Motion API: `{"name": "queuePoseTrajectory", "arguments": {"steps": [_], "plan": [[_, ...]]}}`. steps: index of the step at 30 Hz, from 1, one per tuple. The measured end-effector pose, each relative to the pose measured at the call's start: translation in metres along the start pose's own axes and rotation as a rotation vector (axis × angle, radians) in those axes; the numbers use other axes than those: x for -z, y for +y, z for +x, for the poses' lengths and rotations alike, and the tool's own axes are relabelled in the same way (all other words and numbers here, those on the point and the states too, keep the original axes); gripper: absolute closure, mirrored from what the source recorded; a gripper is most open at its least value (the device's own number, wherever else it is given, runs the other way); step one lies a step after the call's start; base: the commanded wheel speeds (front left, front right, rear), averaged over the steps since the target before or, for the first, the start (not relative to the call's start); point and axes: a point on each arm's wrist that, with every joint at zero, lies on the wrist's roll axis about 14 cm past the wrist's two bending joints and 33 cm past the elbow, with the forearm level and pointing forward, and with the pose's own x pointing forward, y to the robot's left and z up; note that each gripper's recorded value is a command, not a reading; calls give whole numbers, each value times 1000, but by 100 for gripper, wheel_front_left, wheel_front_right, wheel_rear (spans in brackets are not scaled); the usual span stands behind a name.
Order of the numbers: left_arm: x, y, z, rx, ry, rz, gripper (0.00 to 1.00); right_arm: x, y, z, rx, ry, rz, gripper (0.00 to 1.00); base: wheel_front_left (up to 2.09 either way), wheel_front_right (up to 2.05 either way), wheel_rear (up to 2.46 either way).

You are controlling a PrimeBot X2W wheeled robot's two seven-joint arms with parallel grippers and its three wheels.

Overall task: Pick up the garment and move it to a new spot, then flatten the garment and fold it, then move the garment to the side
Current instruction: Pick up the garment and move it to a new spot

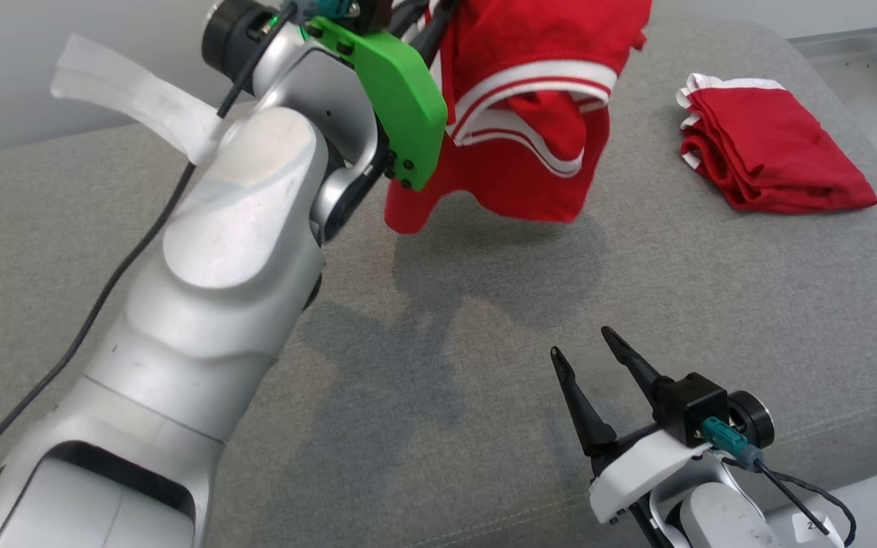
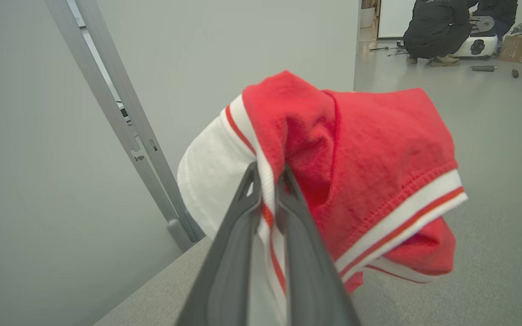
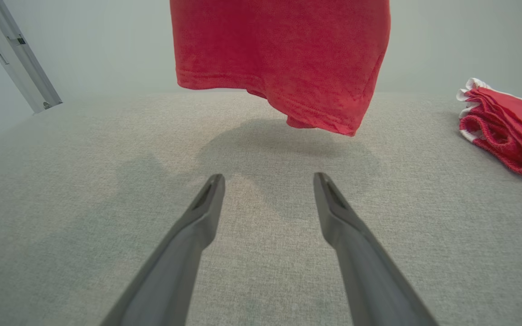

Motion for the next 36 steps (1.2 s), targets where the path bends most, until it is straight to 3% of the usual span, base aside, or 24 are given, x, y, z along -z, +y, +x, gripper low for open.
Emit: {"name": "queuePoseTrajectory", "arguments": {"steps": [4,7,15,16,17,18,28,36], "plan": [[35,-25,5,73,67,-128,100,3,-10,-1,30,9,0,0,0,0,0],[83,-29,0,64,187,-219,100,8,-13,-1,39,22,4,0,0,0,0],[189,28,-53,-185,457,-318,100,8,-9,-4,33,21,23,0,0,0,0],[197,34,-60,-215,475,-325,75,7,-9,-4,32,18,22,0,0,0,0],[204,39,-66,-242,487,-327,21,6,-9,-5,33,16,22,0,0,0,0],[208,44,-72,-268,491,-327,0,6,-8,-5,32,15,21,0,0,0,0],[221,67,-109,-385,486,-312,0,1,-1,-6,12,-4,20,0,0,0,0],[183,50,-96,-306,387,-218,0,-5,9,-10,-14,-23,21,0,0,0,0]]}}
